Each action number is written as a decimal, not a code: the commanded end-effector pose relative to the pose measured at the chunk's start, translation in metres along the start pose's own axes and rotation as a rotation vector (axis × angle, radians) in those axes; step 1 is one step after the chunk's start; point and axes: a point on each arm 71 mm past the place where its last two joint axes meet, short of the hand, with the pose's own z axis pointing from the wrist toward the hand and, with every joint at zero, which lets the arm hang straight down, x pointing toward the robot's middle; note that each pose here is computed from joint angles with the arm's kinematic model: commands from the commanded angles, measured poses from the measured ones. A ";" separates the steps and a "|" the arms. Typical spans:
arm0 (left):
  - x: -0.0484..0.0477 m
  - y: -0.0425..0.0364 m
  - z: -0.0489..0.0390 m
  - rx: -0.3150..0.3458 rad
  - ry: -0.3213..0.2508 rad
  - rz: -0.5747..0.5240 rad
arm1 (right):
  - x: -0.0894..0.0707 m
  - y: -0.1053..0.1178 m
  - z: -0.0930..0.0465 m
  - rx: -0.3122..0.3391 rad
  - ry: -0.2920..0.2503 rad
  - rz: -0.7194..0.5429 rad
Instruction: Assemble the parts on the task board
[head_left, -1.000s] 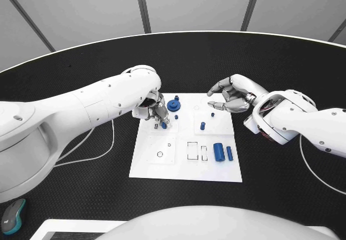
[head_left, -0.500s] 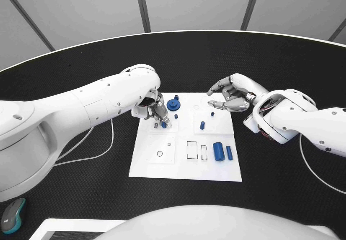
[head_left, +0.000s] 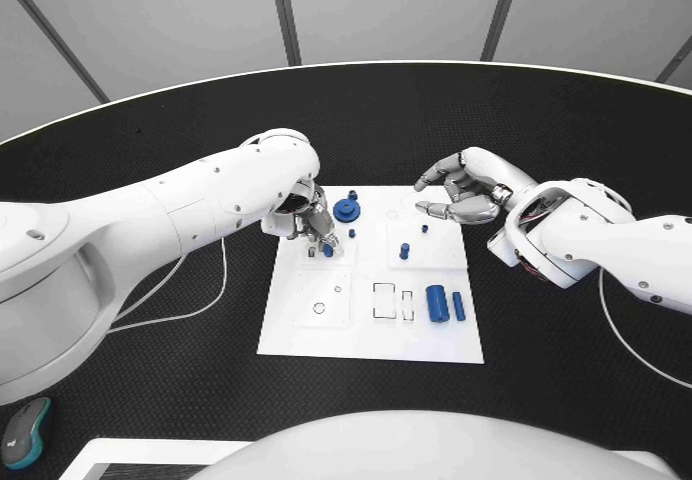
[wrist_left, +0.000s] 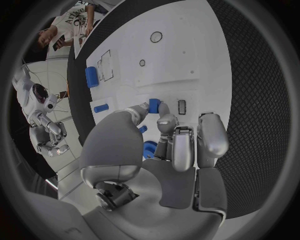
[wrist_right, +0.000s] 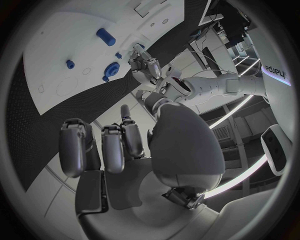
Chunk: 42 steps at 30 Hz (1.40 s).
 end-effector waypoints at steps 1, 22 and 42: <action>-0.0004 0.0020 0.0002 -0.019 0.000 -0.002 | 0.000 0.000 0.000 0.000 -0.001 0.000; -0.0015 0.0058 0.0009 -0.028 0.001 -0.007 | 0.000 0.000 0.000 0.000 -0.001 -0.001; -0.0015 0.0077 0.0009 -0.030 0.002 -0.008 | -0.001 -0.001 0.000 0.003 -0.002 -0.001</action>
